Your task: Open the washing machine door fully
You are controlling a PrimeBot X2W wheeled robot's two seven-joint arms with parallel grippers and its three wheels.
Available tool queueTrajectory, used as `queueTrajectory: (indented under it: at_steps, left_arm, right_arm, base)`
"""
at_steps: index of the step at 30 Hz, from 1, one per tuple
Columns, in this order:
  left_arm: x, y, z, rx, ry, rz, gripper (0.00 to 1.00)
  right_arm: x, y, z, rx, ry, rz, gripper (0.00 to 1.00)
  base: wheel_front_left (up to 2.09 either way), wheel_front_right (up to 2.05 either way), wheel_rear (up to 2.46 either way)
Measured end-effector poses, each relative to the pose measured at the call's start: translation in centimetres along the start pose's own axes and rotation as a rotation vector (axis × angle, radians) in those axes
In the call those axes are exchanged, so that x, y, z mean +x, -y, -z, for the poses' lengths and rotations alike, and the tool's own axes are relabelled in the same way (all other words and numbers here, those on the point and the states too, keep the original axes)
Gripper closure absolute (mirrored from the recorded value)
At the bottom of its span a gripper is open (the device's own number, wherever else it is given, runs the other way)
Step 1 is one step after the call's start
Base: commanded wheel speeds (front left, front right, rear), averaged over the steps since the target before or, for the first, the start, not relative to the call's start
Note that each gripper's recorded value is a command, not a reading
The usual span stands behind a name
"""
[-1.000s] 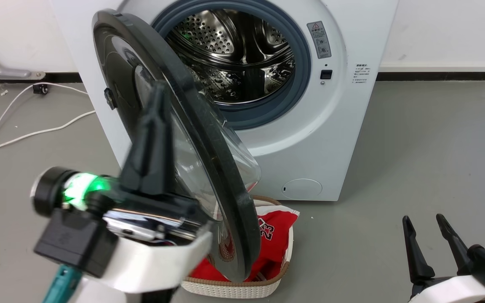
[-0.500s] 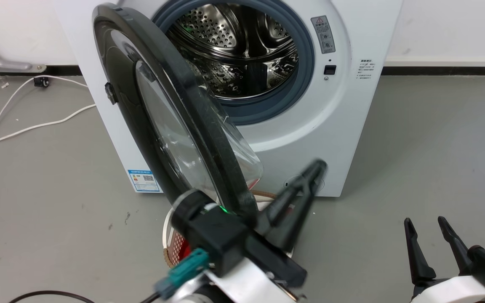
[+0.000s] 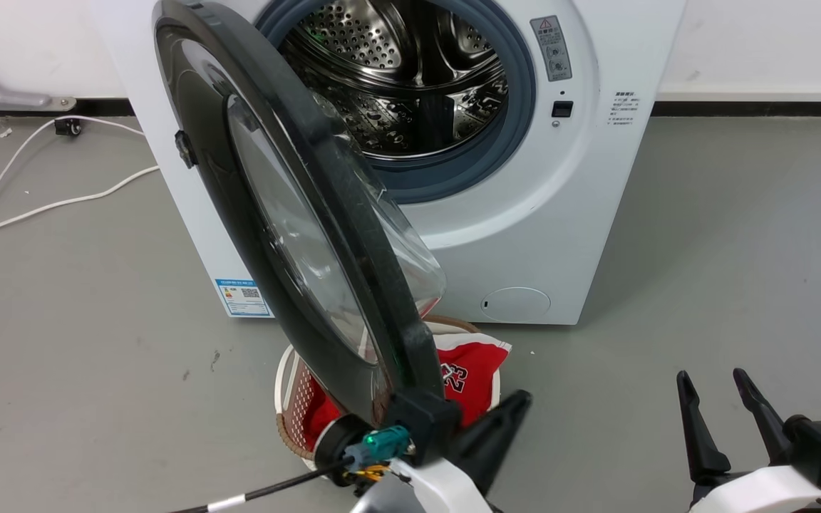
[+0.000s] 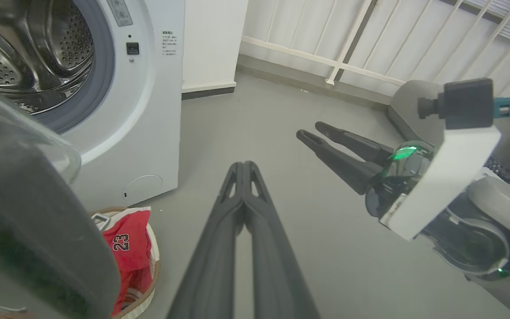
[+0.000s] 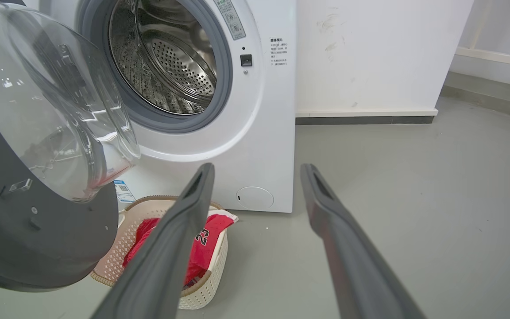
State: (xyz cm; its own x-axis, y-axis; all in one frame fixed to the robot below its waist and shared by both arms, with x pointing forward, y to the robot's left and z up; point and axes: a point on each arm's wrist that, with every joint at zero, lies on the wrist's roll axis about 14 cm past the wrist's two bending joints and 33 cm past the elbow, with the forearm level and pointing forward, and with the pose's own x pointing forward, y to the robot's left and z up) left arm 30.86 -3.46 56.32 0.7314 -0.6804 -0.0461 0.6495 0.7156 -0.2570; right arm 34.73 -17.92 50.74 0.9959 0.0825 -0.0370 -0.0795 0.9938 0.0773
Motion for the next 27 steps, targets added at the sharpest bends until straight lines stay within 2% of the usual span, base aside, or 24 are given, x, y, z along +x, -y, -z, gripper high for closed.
queueTrajectory:
  at_steps: [13,27]
  left_arm:
    - [0.4,-5.9,1.3,0.009,0.008,-0.195,1.0]
    - [-1.0,-7.4,0.9,-0.003,0.047,-0.268,1.0]
  right_arm:
    - [0.0,0.4,0.3,0.015,-0.009,0.015,0.0]
    - [0.6,-0.4,0.3,0.024,-0.01,-0.01,0.0]
  base:
    - [0.0,0.0,0.0]
    - [0.0,0.0,0.0]
